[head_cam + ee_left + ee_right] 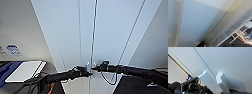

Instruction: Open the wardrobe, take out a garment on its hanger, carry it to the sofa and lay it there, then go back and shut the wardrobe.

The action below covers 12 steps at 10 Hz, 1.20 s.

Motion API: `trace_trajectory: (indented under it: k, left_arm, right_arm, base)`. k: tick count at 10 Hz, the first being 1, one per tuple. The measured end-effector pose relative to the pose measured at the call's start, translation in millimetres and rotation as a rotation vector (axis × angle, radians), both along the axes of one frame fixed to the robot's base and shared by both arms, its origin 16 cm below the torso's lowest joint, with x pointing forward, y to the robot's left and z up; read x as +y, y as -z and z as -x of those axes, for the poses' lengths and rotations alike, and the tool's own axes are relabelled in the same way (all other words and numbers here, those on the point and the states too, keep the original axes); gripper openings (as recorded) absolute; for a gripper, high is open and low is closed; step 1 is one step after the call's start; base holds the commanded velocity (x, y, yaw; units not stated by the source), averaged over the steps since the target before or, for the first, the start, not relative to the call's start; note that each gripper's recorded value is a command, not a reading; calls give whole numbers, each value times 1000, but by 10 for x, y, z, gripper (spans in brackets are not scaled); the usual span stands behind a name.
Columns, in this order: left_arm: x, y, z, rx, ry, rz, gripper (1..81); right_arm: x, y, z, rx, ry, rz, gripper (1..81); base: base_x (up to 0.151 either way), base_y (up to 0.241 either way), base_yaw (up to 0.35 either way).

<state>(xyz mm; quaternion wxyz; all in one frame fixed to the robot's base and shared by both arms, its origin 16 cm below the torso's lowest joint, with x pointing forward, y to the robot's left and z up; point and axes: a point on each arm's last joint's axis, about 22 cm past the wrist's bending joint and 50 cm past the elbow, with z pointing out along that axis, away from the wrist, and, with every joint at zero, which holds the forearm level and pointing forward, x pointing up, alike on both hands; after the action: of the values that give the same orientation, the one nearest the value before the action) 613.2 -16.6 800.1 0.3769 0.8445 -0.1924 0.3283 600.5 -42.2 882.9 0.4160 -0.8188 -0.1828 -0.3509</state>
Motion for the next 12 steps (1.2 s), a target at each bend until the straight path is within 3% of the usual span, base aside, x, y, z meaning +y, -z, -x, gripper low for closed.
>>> trace_trajectory:
  k: [9,12]
  left_arm:
    - [-12,-149,423,-38,93,57,811]
    - [34,-122,635,-54,126,64,811]
  right_arm:
    - [-54,2,293,12,6,-79,811]
    - [-64,12,313,12,7,-82,811]
  base:
    - [0,0,0]
    - [0,0,0]
